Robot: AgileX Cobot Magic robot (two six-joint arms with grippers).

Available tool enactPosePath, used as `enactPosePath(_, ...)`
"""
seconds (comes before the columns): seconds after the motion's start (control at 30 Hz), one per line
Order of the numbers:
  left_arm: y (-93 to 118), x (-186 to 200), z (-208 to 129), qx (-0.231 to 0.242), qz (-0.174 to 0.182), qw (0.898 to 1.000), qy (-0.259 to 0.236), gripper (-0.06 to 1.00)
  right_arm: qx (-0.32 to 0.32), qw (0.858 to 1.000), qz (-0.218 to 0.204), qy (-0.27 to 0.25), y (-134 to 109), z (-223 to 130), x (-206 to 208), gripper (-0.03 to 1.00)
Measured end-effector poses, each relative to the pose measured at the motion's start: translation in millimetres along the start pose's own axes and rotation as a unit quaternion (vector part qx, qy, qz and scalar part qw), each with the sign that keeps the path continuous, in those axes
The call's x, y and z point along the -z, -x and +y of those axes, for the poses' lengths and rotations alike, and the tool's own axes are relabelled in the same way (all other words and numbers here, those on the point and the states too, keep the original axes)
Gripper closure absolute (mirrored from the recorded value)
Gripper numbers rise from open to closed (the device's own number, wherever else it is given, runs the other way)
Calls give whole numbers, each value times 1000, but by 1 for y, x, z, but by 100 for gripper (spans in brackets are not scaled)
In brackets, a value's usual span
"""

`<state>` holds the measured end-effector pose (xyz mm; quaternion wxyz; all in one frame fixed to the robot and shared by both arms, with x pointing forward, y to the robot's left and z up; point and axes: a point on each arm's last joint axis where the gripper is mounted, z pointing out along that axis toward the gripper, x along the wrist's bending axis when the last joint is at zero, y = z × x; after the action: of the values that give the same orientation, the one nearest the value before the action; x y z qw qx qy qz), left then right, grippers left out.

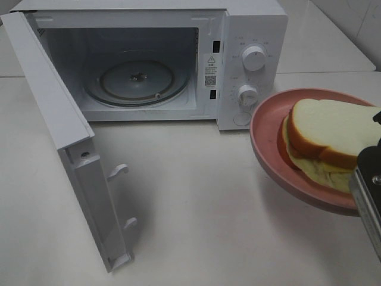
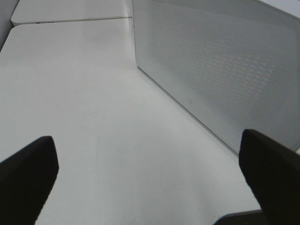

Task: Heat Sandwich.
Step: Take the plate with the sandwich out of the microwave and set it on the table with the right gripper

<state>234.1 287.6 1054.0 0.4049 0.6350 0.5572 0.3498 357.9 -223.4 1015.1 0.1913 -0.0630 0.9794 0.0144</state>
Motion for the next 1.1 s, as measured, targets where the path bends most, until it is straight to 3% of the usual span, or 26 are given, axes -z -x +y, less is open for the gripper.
enactPosePath(0.33, 0, 0, 0, 0, 0, 1000, 0, -5, -158, 986, -21, -52, 2, -10, 0, 93)
enactPosePath(0.53, 0, 0, 0, 0, 0, 1000, 0, -5, -254, 963, -36, -85, 4, -15, -1, 93)
enactPosePath(0.77, 0, 0, 0, 0, 0, 1000, 0, -5, -309, 943, -24, -119, 6, -13, -13, 93)
enactPosePath(1.1, 0, 0, 0, 0, 0, 1000, 0, -5, -411, 895, -29, -171, 28, 0, -36, 93)
